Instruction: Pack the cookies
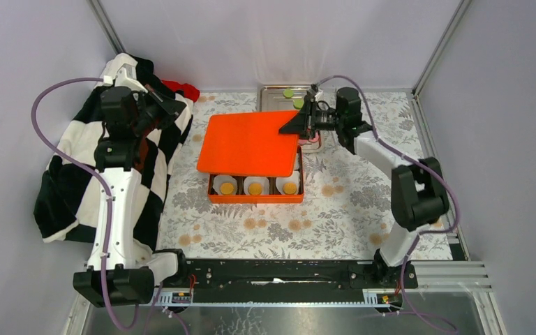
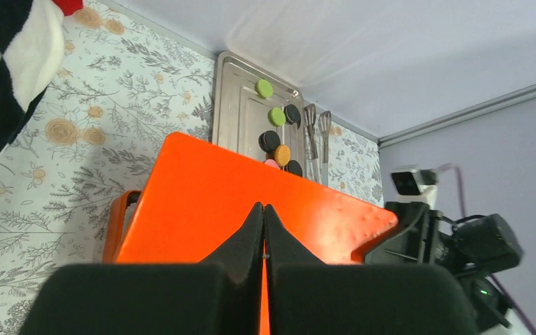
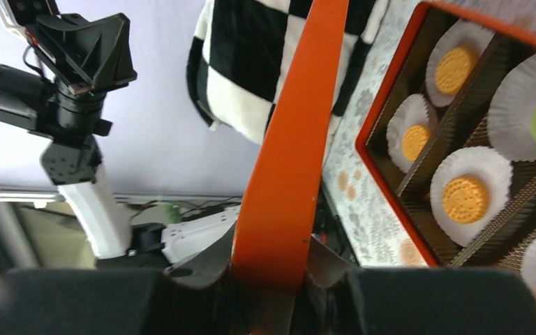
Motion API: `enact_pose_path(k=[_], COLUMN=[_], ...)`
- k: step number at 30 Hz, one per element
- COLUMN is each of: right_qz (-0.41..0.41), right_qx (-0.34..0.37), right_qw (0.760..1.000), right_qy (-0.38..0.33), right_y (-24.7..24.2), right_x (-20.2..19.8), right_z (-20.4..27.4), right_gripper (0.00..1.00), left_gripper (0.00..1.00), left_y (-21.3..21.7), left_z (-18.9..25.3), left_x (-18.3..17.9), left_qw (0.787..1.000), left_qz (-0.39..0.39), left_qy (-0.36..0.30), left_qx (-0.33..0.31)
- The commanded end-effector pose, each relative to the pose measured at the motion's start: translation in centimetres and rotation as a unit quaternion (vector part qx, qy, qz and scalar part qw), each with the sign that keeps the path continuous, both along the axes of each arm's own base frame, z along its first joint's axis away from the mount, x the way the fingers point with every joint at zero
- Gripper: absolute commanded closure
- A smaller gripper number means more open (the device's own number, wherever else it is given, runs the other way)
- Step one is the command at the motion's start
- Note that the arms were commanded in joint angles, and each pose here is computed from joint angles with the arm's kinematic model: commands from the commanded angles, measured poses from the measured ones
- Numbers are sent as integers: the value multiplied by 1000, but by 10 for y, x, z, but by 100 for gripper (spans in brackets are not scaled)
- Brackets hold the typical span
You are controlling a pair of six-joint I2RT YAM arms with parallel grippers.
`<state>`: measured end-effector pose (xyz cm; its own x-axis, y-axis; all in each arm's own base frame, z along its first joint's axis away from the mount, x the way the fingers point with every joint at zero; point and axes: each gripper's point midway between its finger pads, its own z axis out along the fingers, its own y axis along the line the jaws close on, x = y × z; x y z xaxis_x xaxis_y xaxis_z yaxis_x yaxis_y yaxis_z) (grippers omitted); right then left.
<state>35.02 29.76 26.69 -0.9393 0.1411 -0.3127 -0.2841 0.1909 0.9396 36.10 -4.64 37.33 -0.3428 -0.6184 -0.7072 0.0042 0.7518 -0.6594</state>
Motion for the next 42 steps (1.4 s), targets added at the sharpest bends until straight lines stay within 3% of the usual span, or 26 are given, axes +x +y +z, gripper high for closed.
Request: enact_pose_path(k=[1,6,18,33,42], right_qz=[104,93,56,76,37], right_qx=[102,92,-29,-98,-142], right_qw=[989,991,994,983,977], right_qy=[-1,40,94,139,156], right_y=[7,12,12,-21,-48], right_x=[-22,-4,19,-12,-2], right_z=[34,-12,-123,-159,-183], right_gripper=[97,99,100,100,100], left_gripper=[100,100,100,100,100], left_y=[10,9,9,6,-19], left_z=[-11,-44,-117,-163,-184], left_x=[5,5,1,-9,-11], left_qw=[1000,1000,996,991,990], left_qz=[19,16,23,21,-1], left_qy=[-8,22,85,133,142], left_qx=[22,16,0,-7,-10])
